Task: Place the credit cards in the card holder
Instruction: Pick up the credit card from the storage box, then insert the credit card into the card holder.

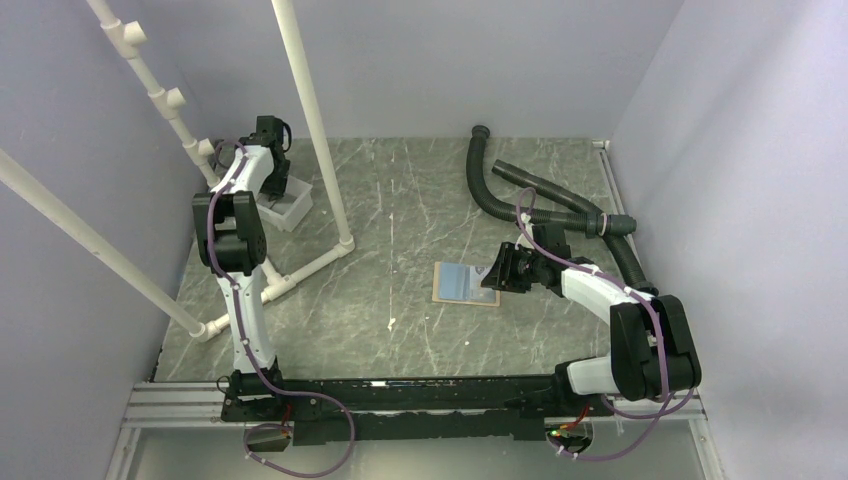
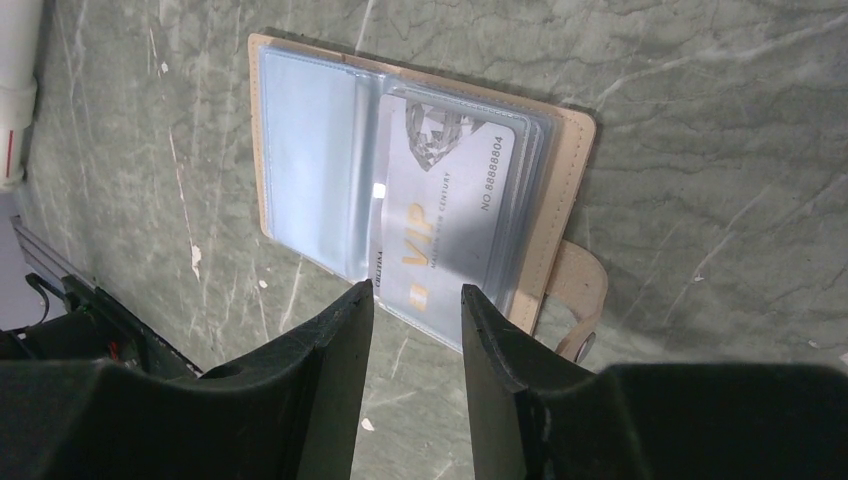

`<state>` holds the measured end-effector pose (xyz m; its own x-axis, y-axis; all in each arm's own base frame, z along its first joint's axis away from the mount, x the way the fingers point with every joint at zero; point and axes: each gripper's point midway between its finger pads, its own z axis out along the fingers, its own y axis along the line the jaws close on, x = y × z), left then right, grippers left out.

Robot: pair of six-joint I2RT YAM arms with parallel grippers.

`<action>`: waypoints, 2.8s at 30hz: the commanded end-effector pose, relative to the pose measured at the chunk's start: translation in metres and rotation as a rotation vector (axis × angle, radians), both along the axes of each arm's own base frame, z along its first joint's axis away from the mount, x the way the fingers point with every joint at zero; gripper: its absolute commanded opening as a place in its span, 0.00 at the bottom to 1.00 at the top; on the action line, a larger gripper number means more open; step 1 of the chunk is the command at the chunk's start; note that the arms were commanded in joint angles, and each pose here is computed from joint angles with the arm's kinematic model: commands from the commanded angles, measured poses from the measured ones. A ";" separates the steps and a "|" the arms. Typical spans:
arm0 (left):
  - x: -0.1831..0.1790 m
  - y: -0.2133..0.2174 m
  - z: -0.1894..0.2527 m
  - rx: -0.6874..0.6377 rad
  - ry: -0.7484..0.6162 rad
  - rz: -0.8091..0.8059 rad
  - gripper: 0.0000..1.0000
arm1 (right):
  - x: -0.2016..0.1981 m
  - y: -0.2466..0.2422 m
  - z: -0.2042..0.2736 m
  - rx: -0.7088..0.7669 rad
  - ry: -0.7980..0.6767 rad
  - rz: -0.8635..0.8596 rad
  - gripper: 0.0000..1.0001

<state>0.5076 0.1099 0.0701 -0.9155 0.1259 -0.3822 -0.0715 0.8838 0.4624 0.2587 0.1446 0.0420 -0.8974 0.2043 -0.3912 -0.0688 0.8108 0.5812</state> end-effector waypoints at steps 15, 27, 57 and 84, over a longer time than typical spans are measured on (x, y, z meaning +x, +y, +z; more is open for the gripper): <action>0.014 -0.004 0.058 0.055 -0.131 -0.006 0.46 | 0.006 0.005 0.007 0.024 -0.049 0.024 0.40; 0.011 -0.013 0.066 0.039 -0.131 -0.014 0.33 | 0.006 0.006 0.006 0.028 -0.044 0.028 0.40; -0.173 -0.105 0.201 -0.594 -0.528 0.168 0.00 | 0.009 -0.002 0.011 -0.043 -0.079 0.013 0.41; -0.321 -0.362 0.251 -1.820 -0.607 -0.917 0.00 | -0.061 0.177 0.266 0.925 -0.436 0.460 0.55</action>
<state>0.1862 -0.2488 0.2882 -0.6589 -0.3350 -0.6736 0.6729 0.1377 -0.7268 0.2087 0.3233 0.2567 -0.8146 0.1997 -0.5446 -0.5388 0.0874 0.8379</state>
